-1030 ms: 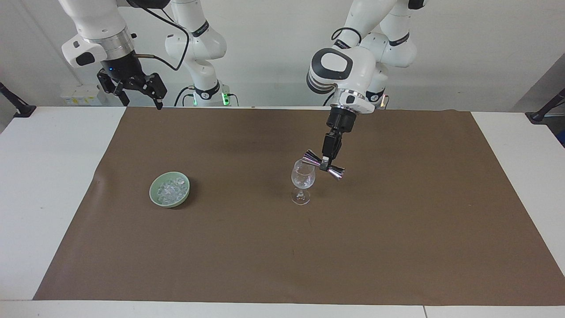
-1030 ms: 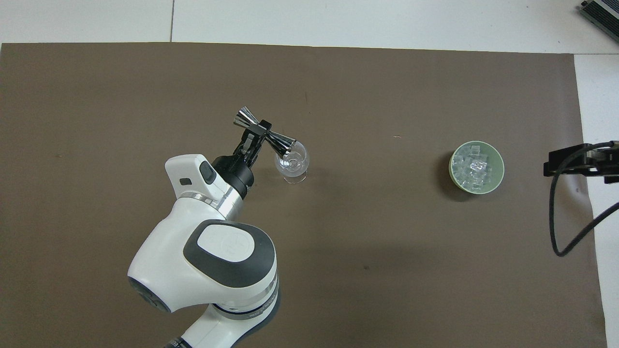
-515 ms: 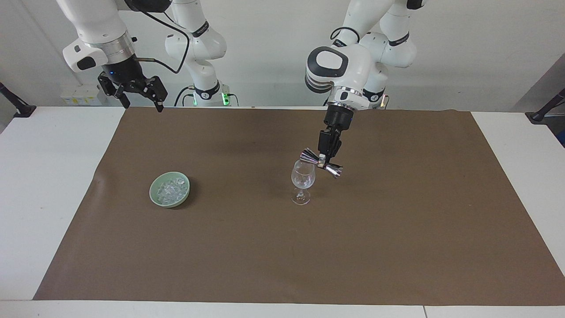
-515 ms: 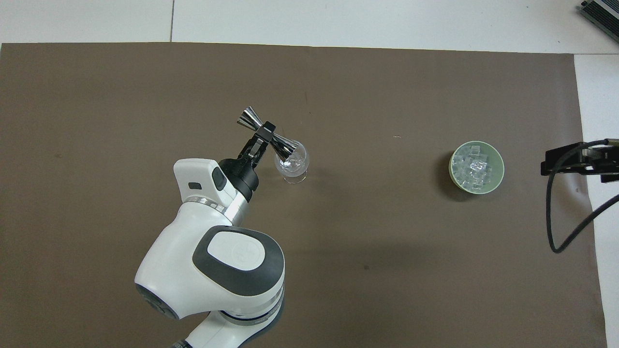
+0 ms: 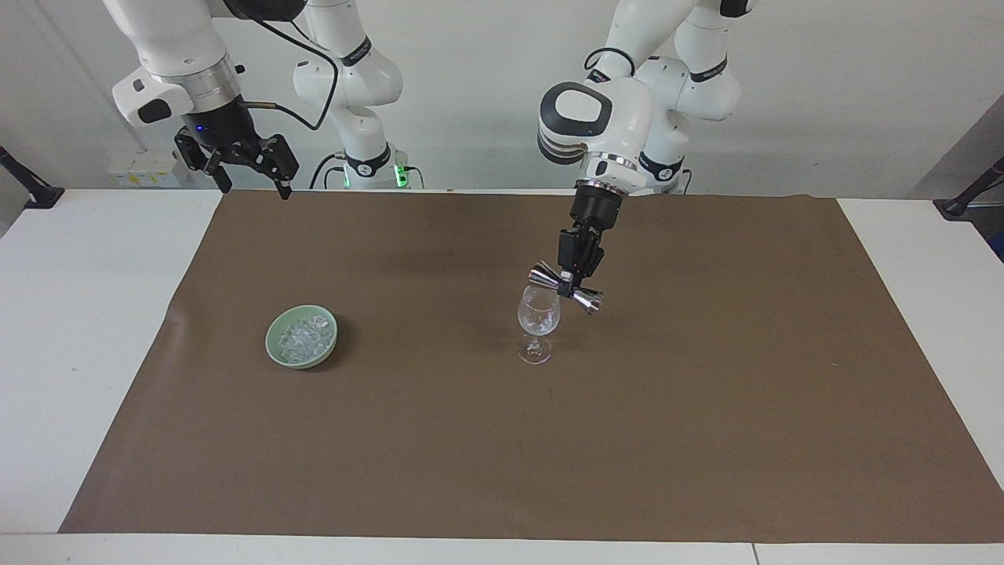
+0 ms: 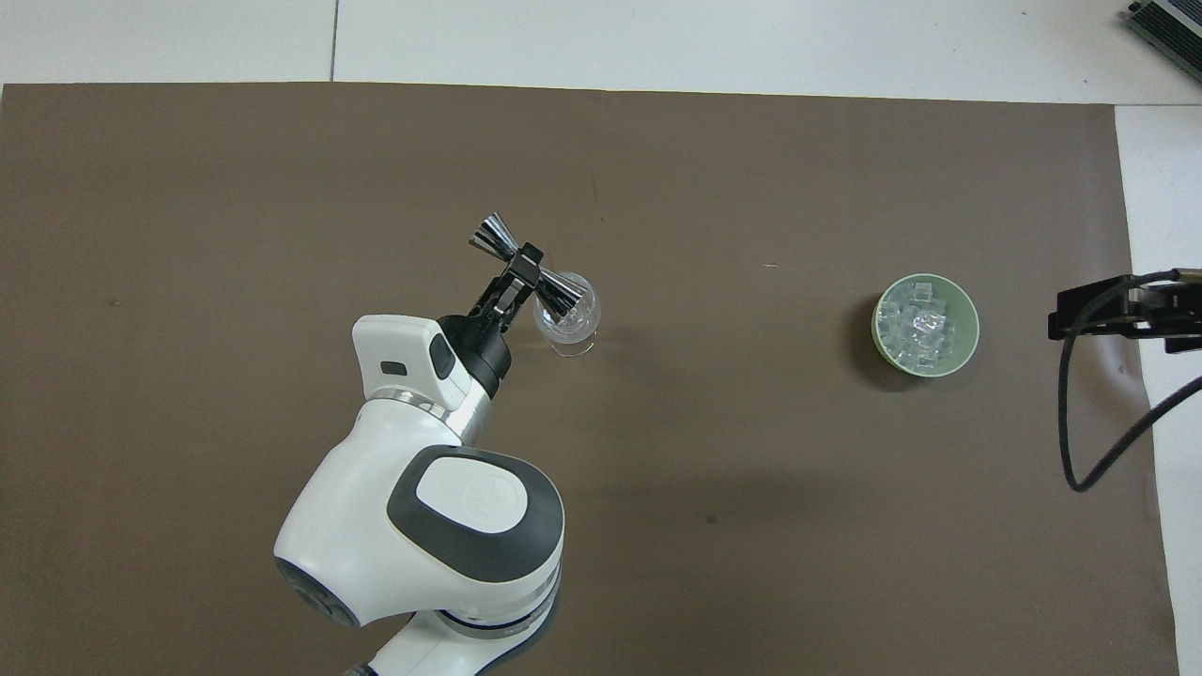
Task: Pour wine and add ice with both arms
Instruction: 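Raise the bottle upright with the left gripper while the right gripper advances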
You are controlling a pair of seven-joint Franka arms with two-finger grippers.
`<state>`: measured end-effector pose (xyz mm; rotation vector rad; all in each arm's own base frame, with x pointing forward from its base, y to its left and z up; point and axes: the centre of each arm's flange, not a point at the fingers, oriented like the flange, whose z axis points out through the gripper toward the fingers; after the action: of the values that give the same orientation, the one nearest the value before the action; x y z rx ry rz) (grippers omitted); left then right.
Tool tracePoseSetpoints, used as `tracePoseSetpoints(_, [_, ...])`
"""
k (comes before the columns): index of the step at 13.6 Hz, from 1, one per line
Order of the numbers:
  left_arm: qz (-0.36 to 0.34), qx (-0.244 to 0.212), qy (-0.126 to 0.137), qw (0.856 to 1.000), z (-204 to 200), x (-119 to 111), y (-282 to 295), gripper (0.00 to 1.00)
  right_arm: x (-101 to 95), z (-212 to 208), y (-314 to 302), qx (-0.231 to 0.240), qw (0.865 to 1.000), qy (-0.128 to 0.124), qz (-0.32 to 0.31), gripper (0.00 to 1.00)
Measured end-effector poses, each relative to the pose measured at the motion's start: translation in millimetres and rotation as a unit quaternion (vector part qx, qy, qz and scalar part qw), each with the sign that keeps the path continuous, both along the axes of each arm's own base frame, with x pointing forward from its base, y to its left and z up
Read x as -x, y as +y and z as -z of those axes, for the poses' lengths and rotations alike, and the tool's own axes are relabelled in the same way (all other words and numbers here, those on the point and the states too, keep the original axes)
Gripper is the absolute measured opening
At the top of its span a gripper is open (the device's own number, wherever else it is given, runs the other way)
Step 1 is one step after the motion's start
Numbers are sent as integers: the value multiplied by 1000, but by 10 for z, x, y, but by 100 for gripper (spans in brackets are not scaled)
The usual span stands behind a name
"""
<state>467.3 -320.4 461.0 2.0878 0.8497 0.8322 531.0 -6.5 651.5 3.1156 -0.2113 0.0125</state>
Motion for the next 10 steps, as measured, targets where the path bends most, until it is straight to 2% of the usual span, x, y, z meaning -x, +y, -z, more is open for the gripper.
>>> tracePoseSetpoints(4, [-1, -1, 0, 1000, 3, -1, 5, 21, -62, -5, 36, 0, 1000, -19, -7, 100])
tracePoseSetpoints(6, [-13, 4, 5, 1000, 11, -21, 59, 21, -147, 92, 43, 1, 999, -35, -31, 100])
tracePoseSetpoints(8, [-51, 25, 21, 998, 23, -116, 287, 21, -248, 283, 43, 3, 996, -49, -68, 100])
tracePoseSetpoints(10, [-98, 63, 34, 993, -35, -239, 610, 21, -289, 475, 28, 5, 993, -49, -108, 100])
